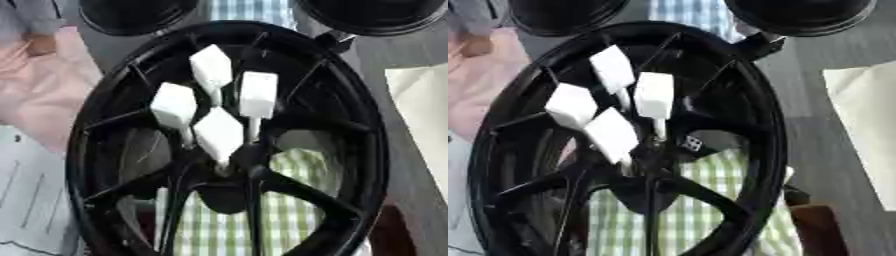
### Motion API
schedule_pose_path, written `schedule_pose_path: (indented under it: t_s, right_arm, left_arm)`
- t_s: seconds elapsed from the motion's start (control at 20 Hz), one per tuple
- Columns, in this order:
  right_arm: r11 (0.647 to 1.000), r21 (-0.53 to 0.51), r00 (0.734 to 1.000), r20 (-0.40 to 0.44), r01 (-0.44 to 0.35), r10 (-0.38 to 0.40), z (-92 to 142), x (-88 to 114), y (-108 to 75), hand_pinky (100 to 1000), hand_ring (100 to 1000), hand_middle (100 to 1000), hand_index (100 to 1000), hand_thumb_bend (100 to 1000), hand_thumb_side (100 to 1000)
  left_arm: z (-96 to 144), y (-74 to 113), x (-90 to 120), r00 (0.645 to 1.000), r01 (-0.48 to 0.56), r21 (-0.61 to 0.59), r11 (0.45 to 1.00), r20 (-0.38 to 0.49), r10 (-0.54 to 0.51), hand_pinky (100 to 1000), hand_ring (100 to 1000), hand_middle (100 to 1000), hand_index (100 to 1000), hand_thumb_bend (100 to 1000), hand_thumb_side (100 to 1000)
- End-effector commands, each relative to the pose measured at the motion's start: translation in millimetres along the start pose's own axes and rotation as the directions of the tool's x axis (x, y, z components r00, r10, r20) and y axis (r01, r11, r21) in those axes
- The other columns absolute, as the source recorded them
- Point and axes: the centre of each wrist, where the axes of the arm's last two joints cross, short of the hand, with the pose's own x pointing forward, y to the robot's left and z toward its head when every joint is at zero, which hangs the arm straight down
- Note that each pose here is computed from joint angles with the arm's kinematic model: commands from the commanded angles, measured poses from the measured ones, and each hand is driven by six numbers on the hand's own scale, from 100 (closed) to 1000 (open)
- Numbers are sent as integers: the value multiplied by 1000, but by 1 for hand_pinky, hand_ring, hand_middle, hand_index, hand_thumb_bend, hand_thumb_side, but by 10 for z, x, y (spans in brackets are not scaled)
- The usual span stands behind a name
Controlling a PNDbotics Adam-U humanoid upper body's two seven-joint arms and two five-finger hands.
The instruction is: Pull the pin out of the wheel hub.
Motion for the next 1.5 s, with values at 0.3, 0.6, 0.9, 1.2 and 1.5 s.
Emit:
schedule_pose_path:
  t_s: [0.3,0.6,0.9,1.2,1.5]
  right_arm:
    - [996,78,990,136,-49,38,-231,226,-264,832,559,623,676,100,679]
    - [981,115,964,233,-155,125,-389,371,-429,837,575,638,691,100,672]
    - [963,176,962,219,-204,164,-417,407,-495,832,572,635,689,100,695]
    - [984,153,989,125,-95,76,-277,273,-385,821,561,625,677,100,707]
    - [996,88,997,75,-10,3,-158,171,-235,819,561,625,673,100,717]
  left_arm:
    - [-322,48,493,989,80,-62,995,127,-71,1000,851,835,802,100,646]
    - [-433,44,719,969,162,-128,978,208,-133,1000,848,841,808,100,632]
    - [-580,22,1053,898,349,-243,905,363,-249,953,828,814,806,100,542]
    - [-873,-87,1526,705,680,-371,633,570,-423,902,821,797,811,100,391]
    - [-1136,-359,1838,572,820,-467,332,696,-435,896,847,824,840,100,402]
